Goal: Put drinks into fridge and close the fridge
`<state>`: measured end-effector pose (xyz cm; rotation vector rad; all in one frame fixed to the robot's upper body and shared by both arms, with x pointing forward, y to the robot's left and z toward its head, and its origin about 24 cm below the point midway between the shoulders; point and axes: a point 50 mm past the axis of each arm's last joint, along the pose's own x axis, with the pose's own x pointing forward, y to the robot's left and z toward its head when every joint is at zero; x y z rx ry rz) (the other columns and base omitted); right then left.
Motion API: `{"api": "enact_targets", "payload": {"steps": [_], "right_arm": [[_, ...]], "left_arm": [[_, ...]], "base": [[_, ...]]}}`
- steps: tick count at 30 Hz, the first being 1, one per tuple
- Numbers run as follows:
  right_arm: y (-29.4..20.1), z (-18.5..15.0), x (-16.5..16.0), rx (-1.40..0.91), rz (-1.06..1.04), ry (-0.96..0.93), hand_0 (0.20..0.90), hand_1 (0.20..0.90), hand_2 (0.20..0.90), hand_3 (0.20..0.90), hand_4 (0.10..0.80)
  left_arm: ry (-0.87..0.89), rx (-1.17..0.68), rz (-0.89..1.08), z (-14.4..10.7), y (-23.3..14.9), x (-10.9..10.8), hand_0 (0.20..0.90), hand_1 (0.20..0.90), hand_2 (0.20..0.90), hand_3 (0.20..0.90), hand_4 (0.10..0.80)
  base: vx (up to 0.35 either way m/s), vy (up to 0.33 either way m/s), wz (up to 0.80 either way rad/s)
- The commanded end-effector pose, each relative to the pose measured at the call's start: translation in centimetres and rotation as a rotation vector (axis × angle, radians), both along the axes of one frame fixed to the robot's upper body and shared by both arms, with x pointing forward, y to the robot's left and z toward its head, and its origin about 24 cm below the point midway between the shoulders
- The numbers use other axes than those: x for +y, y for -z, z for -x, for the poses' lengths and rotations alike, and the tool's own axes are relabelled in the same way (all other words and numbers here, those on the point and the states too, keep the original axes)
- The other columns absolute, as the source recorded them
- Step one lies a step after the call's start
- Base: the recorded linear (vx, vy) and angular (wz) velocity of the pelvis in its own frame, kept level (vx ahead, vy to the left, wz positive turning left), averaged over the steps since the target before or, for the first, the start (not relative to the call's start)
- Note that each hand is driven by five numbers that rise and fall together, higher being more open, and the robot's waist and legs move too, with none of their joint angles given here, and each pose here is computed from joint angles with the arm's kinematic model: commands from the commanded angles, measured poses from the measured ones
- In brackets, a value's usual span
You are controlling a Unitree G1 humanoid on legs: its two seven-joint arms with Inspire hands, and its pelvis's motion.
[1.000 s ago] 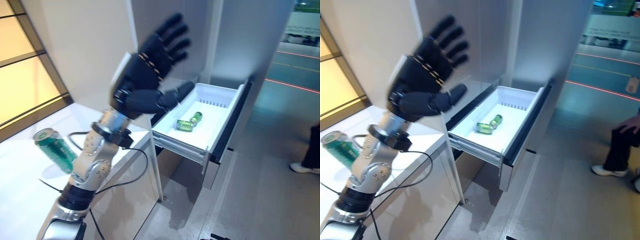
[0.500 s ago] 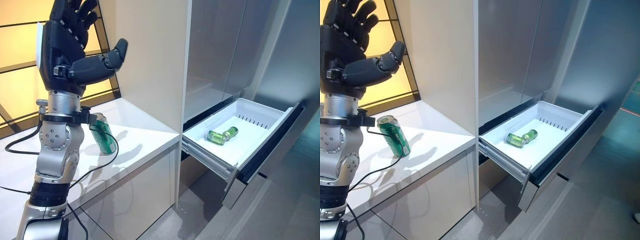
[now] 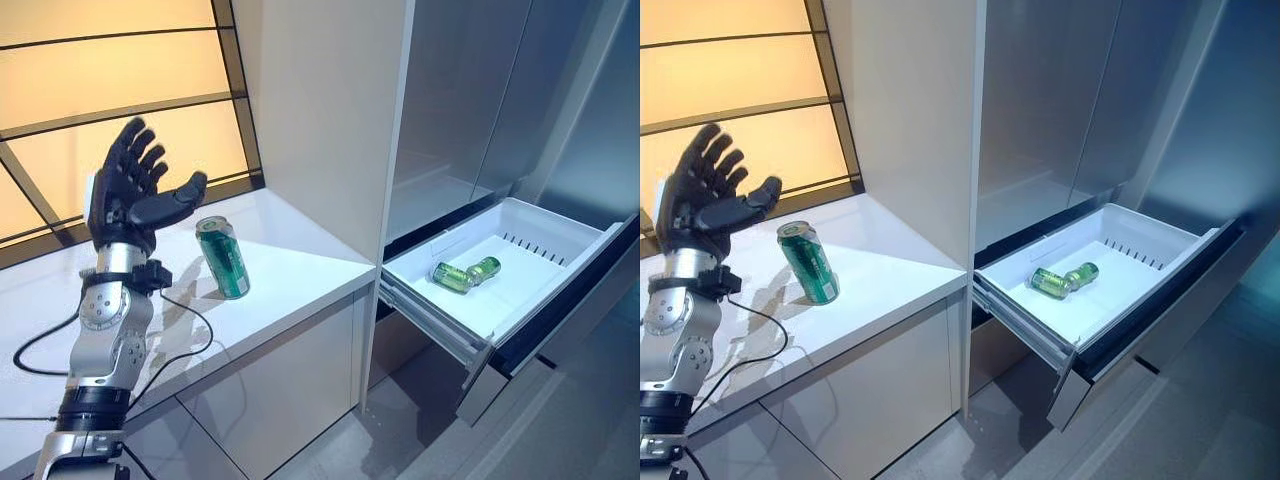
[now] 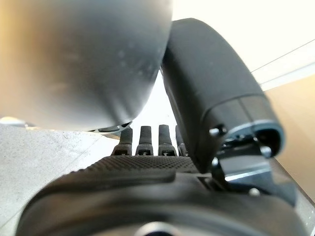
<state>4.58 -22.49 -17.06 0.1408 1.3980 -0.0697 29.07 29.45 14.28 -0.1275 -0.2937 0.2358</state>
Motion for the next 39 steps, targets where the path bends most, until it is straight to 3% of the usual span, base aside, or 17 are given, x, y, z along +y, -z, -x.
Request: {"api": "enact_targets", "payload": {"steps": [1, 7, 20, 39], "right_arm": [[-0.1, -1.1, -0.2, 0.017, 0.000, -0.060, 0.900, 0.900, 0.900, 0.900, 0.800], [-0.3, -1.2, -0.8, 0.026, 0.010, -0.071, 0.900, 0.900, 0.900, 0.900, 0.800], [-0.3, -0.8, -0.9, 0.037, 0.015, -0.083, 0.900, 0.900, 0.900, 0.900, 0.800], [-0.3, -0.6, -1.4, 0.045, 0.024, -0.080, 0.900, 0.900, 0.900, 0.900, 0.800]], "left_arm": [[0.023, -0.228, 0.063, -0.2, -4.7, 1.5, 0.900, 0.900, 0.900, 0.900, 0.800], [0.059, -0.167, 0.089, -0.5, -3.0, 2.0, 0.900, 0.900, 0.900, 0.900, 0.800], [0.071, -0.171, 0.056, -0.7, -3.7, 2.3, 0.900, 0.900, 0.900, 0.900, 0.800], [0.222, -0.233, 0.026, -1.1, -5.4, 0.2, 0.900, 0.900, 0.900, 0.900, 0.800]], "base": [[-0.005, 0.033, 0.11], [-0.001, 0.010, 0.02], [0.000, 0.000, 0.00], [0.003, -0.001, -0.03]]}}
